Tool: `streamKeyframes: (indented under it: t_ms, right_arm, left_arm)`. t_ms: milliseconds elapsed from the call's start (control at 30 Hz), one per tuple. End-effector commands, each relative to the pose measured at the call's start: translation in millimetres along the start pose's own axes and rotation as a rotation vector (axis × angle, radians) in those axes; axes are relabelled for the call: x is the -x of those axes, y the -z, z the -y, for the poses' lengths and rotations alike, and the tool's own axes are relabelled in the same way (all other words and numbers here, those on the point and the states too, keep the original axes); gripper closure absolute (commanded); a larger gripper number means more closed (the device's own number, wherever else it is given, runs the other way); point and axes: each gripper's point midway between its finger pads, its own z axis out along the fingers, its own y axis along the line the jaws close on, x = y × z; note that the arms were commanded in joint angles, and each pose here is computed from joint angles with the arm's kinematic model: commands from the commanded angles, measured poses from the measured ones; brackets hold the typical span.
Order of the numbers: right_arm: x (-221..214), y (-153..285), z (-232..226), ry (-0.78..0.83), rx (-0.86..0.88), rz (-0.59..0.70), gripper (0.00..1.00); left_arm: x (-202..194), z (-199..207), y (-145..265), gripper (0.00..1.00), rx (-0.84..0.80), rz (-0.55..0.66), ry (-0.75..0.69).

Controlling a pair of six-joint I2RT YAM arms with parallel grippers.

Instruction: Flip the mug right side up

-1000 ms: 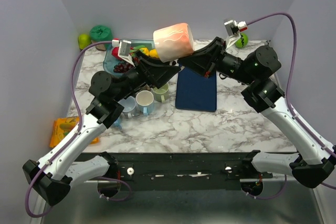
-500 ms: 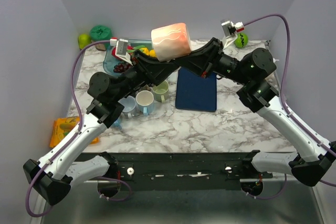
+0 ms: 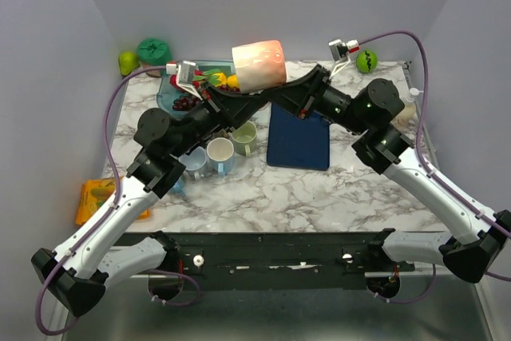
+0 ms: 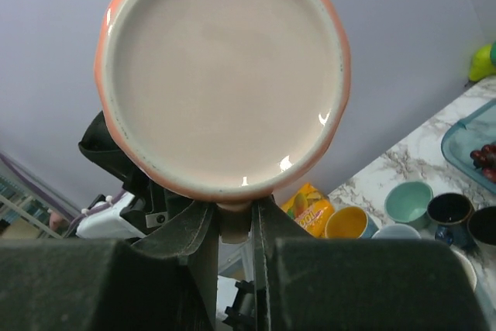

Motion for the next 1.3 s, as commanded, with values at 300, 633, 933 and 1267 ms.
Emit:
streamKeyframes:
  t_ms: [300, 633, 933, 1267]
  right_arm:
    - [-58, 87, 151, -0.22, -0.805, 0.113, 0.25]
    - [-52, 147, 185, -0.049, -1.115, 0.107, 0.19]
    - [-60, 143, 210, 0.044, -1.22, -0.076, 0.0]
    - [-81, 145, 233, 0.009, -1.281, -0.151, 0.0]
  left_arm:
    - [0, -77, 60, 1.0, 0.561, -0.088, -0.162]
    - [-80, -120, 143, 1.0, 0.783, -0.549, -0.223]
    - [-137, -145, 215, 1.0, 1.0, -0.739, -0.154]
    - [-181, -165, 280, 1.0, 1.24, -0.809, -0.042]
